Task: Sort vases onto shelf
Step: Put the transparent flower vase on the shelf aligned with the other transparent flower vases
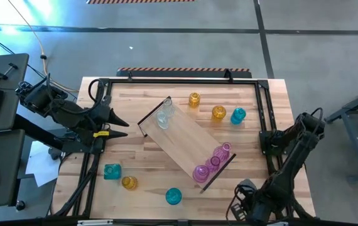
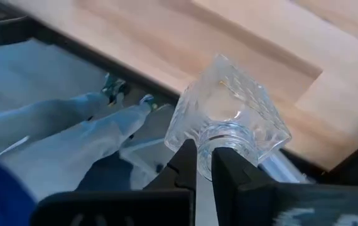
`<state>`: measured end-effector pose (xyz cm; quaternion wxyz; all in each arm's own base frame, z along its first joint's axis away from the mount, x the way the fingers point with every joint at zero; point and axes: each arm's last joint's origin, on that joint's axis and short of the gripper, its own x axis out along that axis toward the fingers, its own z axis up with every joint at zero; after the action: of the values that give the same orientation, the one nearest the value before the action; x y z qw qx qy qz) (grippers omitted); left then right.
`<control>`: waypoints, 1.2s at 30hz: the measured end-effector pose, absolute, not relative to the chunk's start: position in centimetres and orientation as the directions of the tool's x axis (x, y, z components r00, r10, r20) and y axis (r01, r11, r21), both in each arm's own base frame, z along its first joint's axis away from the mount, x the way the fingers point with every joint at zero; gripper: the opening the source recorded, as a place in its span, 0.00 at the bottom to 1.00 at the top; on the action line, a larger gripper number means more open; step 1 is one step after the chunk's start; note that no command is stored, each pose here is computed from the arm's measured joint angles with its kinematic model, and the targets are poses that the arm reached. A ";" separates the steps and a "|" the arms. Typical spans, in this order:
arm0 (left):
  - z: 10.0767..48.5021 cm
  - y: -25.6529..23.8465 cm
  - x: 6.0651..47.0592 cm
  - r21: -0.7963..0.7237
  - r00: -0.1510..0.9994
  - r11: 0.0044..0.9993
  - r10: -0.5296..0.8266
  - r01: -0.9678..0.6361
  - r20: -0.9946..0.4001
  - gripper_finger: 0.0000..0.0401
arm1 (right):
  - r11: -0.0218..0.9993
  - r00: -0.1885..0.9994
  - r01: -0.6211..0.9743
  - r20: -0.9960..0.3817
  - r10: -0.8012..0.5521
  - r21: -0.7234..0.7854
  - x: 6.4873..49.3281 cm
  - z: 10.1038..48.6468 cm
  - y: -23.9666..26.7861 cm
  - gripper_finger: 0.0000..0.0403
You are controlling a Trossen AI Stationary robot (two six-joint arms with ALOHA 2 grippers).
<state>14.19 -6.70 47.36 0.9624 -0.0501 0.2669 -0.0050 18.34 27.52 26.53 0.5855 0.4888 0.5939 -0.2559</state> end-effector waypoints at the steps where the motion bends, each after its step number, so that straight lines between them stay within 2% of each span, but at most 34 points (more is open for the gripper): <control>1: 47.4 -6.7 14.2 -0.099 0.857 0.995 -0.036 -0.017 -0.513 0.36 | 0.389 0.170 0.878 -0.942 0.291 0.279 18.4 27.1 27.6 0.00; 5: 47.4 -6.7 14.2 -0.099 0.858 0.995 -0.036 -0.017 -0.513 0.36 | 0.385 0.209 0.864 -0.927 0.312 0.324 18.6 29.2 27.9 0.00; 10: 47.4 -6.7 14.2 -0.092 0.858 0.996 -0.037 -0.013 -0.513 0.36 | 0.383 0.365 0.797 -0.878 0.310 0.467 19.2 32.3 28.1 0.00; 17: 47.3 -6.7 14.2 -0.084 0.857 0.996 -0.036 -0.008 -0.515 0.36 | 0.371 0.623 0.633 -0.732 0.276 0.679 19.9 37.8 27.9 0.00; 21: 47.3 -6.7 14.1 -0.078 0.851 0.997 -0.033 -0.009 -0.524 0.36 | 0.412 0.739 0.517 -0.634 0.229 0.751 20.3 40.7 27.1 0.00; 27: 47.2 -6.7 14.1 -0.078 0.851 0.997 -0.033 -0.010 -0.524 0.36 | 0.563 0.831 0.385 -0.540 0.133 0.731 22.1 43.6 24.8 0.00; 36: 47.3 -6.6 14.2 -0.080 0.859 0.996 -0.016 -0.029 -0.511 0.36 | 0.733 0.848 0.302 -0.523 0.086 0.610 27.2 46.2 18.0 0.00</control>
<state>14.18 -6.64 47.34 0.9632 -0.0424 0.2653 0.0032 27.16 18.03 46.15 0.8911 0.3606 0.2688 -0.0607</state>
